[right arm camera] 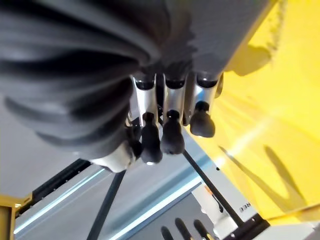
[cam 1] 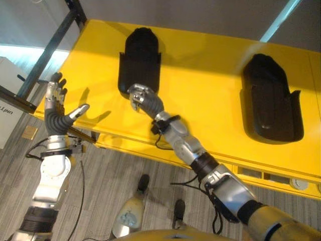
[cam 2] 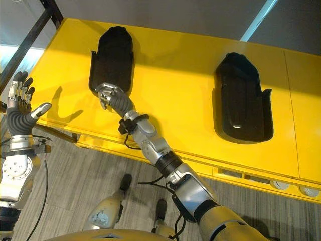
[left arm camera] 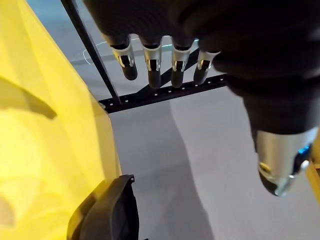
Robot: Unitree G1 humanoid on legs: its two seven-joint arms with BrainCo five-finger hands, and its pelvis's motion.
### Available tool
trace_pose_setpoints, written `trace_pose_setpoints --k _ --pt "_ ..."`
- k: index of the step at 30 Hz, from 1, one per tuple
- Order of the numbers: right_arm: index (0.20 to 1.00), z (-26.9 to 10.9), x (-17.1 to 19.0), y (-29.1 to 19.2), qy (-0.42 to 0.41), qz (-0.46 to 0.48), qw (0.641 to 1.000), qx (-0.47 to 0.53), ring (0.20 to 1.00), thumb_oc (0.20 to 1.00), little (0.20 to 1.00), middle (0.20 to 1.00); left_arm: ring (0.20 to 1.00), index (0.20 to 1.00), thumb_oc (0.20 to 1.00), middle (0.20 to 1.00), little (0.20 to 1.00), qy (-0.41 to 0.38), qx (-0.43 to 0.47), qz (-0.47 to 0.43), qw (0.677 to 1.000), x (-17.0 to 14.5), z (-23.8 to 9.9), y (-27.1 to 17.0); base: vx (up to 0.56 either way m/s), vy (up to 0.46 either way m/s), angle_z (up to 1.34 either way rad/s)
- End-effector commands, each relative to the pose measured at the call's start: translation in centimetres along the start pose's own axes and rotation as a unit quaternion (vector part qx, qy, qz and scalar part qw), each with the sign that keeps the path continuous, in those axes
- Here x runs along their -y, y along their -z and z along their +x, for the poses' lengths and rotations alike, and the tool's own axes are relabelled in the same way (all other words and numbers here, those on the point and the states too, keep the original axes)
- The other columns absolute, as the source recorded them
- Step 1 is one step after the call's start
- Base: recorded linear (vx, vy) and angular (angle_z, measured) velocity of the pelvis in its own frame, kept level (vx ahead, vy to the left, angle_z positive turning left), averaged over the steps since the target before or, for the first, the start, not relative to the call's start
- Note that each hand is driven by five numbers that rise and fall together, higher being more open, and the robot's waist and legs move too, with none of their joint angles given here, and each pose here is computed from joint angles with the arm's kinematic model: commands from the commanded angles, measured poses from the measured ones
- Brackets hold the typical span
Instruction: Move parts from the plastic box to the shelf.
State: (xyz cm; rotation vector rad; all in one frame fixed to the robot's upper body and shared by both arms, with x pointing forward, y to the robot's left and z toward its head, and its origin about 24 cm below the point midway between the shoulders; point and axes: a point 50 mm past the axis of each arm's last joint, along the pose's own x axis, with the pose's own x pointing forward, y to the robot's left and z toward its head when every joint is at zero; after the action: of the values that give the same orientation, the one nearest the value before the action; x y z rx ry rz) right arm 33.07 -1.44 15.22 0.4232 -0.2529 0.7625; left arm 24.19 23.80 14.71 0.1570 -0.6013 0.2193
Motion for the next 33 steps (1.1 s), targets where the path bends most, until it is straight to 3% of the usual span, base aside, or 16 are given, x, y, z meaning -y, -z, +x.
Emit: trace_pose_setpoints --k 1,5,9,10,11,12,13,19,25,26,27,30,33 --pt "0.200 2.1 -2.8 -2.7 -0.049 0.023 0.996 0.075 0.200 0.200 0.200 0.200 1.000 1.000 1.000 1.000 1.000 -0.015 0.055 0.002 0.998 -1.0 1.5 -1.4 0.00 0.000 0.00" --pt "0.200 1.9 -2.9 -2.6 -0.061 0.033 0.995 0.070 0.200 0.200 0.200 0.200 1.000 1.000 1.000 1.000 1.000 -0.009 0.058 -0.005 0.998 -0.6 1.7 -1.5 0.00 0.000 0.00" --pt "0.200 0.5 -4.4 -1.8 -0.133 0.046 0.989 0.047 0.200 0.200 0.200 0.200 1.000 1.000 1.000 1.000 1.000 0.012 0.059 -0.021 0.998 0.5 2.1 -1.5 0.00 0.005 -0.04" --pt "0.200 -0.8 -5.3 -1.9 -0.183 0.044 0.981 0.047 0.200 0.200 0.200 0.200 1.000 1.000 1.000 1.000 1.000 0.023 0.063 -0.029 0.997 1.0 2.2 -1.7 -0.01 0.006 -0.28" --pt "0.533 -1.4 -5.6 -2.2 -0.200 0.036 0.978 0.054 0.533 0.533 0.533 0.533 1.000 1.000 1.000 1.000 1.000 0.026 0.065 -0.031 0.997 1.1 2.1 -1.8 -0.01 0.005 -0.26" --pt "0.533 -1.4 -5.6 -2.2 -0.200 0.036 0.978 0.054 0.533 0.533 0.533 0.533 1.000 1.000 1.000 1.000 1.000 0.026 0.065 -0.031 0.997 1.1 2.1 -1.8 -0.01 0.000 -0.13" --pt "1.000 -3.0 -5.7 -3.0 -0.219 0.026 0.972 0.074 1.000 1.000 1.000 1.000 1.000 1.000 1.000 1.000 1.000 0.032 0.069 -0.037 0.996 1.3 2.1 -2.1 -0.01 0.007 -0.03" --pt "1.000 -7.9 -2.0 -6.0 -0.121 -0.051 0.981 0.145 1.000 1.000 1.000 1.000 1.000 1.000 1.000 1.000 1.000 0.021 0.073 -0.016 0.997 0.2 1.5 -2.7 -0.01 0.013 -0.32" --pt "1.000 -13.4 1.3 -6.5 -0.003 -0.116 0.984 0.132 1.000 1.000 1.000 1.000 1.000 1.000 1.000 1.000 1.000 0.022 0.056 0.037 0.997 -1.1 0.6 -2.5 0.02 0.025 -0.28" --pt "0.200 -14.1 2.0 -6.8 0.027 -0.158 0.979 0.125 0.200 0.200 0.200 0.200 1.000 1.000 1.000 1.000 1.000 0.020 0.049 0.046 0.997 -1.3 0.4 -2.3 0.03 0.011 -0.46" --pt "0.200 -14.1 2.0 -6.8 0.027 -0.159 0.979 0.124 0.200 0.200 0.200 0.200 1.000 1.000 1.000 1.000 1.000 0.020 0.049 0.046 0.998 -1.3 0.4 -2.3 0.03 0.002 -0.45" --pt "0.200 -13.8 2.5 -7.4 0.046 -0.304 0.947 0.090 0.200 0.200 0.200 0.200 1.000 1.000 1.000 1.000 1.000 0.027 0.045 0.064 0.997 -1.3 0.4 -2.1 0.03 -0.020 -0.28" --pt "0.200 -13.6 3.2 -6.9 0.065 -0.307 0.946 0.078 0.200 0.200 0.200 0.200 1.000 1.000 1.000 1.000 1.000 0.034 0.041 0.061 0.997 -1.0 0.5 -1.9 0.01 -0.032 -0.11"
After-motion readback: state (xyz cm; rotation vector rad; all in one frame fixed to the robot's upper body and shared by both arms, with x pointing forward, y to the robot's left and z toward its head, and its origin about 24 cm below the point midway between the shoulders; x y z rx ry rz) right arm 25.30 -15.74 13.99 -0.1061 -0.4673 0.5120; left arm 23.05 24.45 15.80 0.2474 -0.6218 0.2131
